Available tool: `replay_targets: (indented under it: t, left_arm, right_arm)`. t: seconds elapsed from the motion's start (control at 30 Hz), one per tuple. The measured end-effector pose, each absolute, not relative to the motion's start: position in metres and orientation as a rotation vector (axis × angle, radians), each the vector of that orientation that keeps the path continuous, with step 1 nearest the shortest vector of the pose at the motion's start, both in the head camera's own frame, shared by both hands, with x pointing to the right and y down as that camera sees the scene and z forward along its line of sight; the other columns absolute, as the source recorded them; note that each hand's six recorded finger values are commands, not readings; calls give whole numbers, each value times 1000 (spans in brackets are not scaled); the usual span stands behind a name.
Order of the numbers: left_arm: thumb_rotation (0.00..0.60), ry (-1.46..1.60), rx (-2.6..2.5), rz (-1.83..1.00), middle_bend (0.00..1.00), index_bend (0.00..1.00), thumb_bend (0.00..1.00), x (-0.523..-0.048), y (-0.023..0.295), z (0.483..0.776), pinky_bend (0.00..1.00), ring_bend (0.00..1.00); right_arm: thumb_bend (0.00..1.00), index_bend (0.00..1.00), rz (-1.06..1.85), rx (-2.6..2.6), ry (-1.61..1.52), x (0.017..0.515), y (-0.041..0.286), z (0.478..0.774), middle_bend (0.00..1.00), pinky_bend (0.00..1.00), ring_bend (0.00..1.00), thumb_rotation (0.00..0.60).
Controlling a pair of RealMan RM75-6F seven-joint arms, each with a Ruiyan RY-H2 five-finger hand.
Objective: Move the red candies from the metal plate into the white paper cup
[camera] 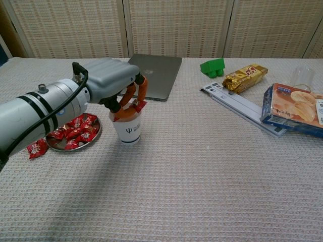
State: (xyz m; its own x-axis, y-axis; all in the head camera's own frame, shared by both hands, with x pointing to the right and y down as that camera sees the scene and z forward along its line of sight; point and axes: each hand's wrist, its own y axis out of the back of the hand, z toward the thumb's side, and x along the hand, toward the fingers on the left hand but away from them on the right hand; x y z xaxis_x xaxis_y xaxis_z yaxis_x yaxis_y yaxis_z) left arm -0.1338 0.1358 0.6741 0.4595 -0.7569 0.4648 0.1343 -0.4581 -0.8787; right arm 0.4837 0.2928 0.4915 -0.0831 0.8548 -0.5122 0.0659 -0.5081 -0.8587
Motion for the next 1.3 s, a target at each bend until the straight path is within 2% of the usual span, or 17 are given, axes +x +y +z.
replay_targets:
  t: [0.4, 0.83, 0.93, 1.0, 1.1, 1.2, 1.3]
  left_arm:
    - [600, 562, -1768, -1124, 680, 543, 664, -121, 130, 679, 1000, 784]
    - [600, 515, -1745, -1173, 638, 504, 621, -150, 141, 681, 1000, 784]
    - [600, 510, -1743, -1175, 564, 441, 578, -151, 141, 681, 1000, 783]
    - [600, 499, -1746, -1180, 460, 337, 531, -152, 142, 682, 1000, 783]
    - [600, 464, -1763, -1194, 364, 234, 497, -154, 145, 683, 1000, 783]
    - [600, 454, -1773, -1194, 314, 169, 484, -153, 147, 680, 1000, 783]
    - [600, 452, -1776, -1191, 300, 154, 483, -153, 147, 677, 1000, 783]
  right_arm:
    - [60, 0, 1658, -1573, -1022, 486, 292, 490, 0, 0, 0, 600]
    - [60, 0, 1655, -1588, -1001, 482, 294, 493, 0, 0, 0, 600]
    - [60, 0, 1653, -1589, -999, 481, 294, 493, 0, 0, 0, 600]
    - [60, 0, 1652, -1588, -1000, 481, 294, 493, 0, 0, 0, 600]
    - [60, 0, 1654, -1586, -1001, 482, 294, 493, 0, 0, 0, 600]
    - [60, 0, 1651, -1586, -1003, 481, 294, 492, 0, 0, 0, 600]
    - [60, 0, 1650, -1585, -1007, 482, 294, 491, 0, 0, 0, 600]
